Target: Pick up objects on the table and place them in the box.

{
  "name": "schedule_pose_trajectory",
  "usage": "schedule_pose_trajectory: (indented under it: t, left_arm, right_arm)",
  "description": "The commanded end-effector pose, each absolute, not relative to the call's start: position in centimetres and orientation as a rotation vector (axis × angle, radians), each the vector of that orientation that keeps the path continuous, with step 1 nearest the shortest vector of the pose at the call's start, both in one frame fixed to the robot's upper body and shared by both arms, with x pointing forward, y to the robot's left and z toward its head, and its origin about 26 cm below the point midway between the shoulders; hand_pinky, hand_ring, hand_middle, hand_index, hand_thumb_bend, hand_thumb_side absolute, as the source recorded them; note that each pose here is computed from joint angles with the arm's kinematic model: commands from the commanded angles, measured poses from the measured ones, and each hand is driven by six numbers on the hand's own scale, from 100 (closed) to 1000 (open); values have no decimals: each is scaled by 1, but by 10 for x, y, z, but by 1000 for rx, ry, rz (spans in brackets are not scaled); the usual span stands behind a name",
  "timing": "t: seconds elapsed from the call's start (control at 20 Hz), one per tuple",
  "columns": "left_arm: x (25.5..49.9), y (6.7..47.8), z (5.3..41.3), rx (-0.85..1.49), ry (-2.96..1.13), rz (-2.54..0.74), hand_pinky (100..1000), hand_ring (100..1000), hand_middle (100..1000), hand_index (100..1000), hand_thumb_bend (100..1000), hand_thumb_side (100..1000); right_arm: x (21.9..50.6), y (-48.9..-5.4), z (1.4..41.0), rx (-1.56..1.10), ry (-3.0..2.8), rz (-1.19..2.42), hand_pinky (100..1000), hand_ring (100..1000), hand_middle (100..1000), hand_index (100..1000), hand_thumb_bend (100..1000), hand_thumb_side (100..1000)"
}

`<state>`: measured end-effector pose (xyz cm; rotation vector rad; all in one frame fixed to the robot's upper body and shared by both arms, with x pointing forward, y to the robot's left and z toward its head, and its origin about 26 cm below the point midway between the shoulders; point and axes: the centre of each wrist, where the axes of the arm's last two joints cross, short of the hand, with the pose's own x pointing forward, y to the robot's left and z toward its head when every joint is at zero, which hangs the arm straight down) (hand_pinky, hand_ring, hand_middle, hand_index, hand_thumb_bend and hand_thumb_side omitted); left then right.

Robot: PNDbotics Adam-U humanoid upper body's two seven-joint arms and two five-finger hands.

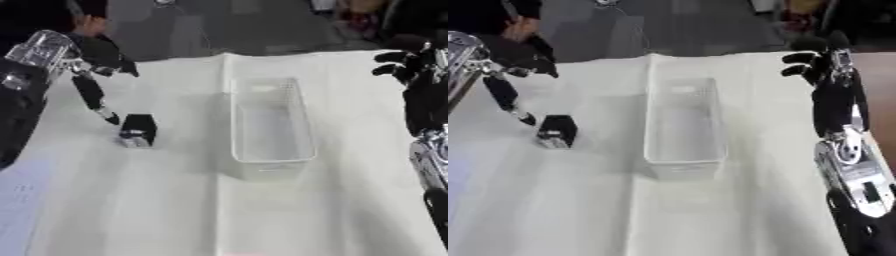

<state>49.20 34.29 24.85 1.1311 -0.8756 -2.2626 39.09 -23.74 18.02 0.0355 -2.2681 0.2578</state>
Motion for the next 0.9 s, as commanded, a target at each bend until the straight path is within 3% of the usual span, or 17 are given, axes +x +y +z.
schedule_pose_trajectory:
  t: [0.05,0.5,0.6,0.65,0.7,0.75,0.9]
  left_arm:
    - [493,347,250,1004,-752,-2389,1000,913,949,988,573,769]
    - [497,342,236,968,-702,-2409,1000,910,945,984,563,788]
    - [497,344,241,982,-740,-2391,1000,909,944,982,554,790]
    - [496,345,245,995,-765,-2378,1000,903,939,973,497,779]
    - [495,346,250,1010,-791,-2362,1000,905,941,977,528,782]
    - [495,346,254,1023,-811,-2350,1000,903,938,972,473,785]
    - [492,348,267,1054,-870,-2310,1000,902,937,970,469,787]
  right_arm:
    - [391,-235,193,39,-2302,275,550,618,645,717,195,1000]
    - [392,-234,194,40,-2305,276,550,618,645,716,193,1000]
    - [392,-235,193,39,-2303,276,550,618,645,716,193,1000]
    - [392,-235,193,38,-2301,276,550,618,645,716,192,1000]
    - [392,-235,192,37,-2300,276,550,618,645,716,193,1000]
    - [392,-235,192,36,-2298,277,550,618,645,716,192,1000]
    - [392,-237,190,30,-2293,279,549,618,645,716,192,1000]
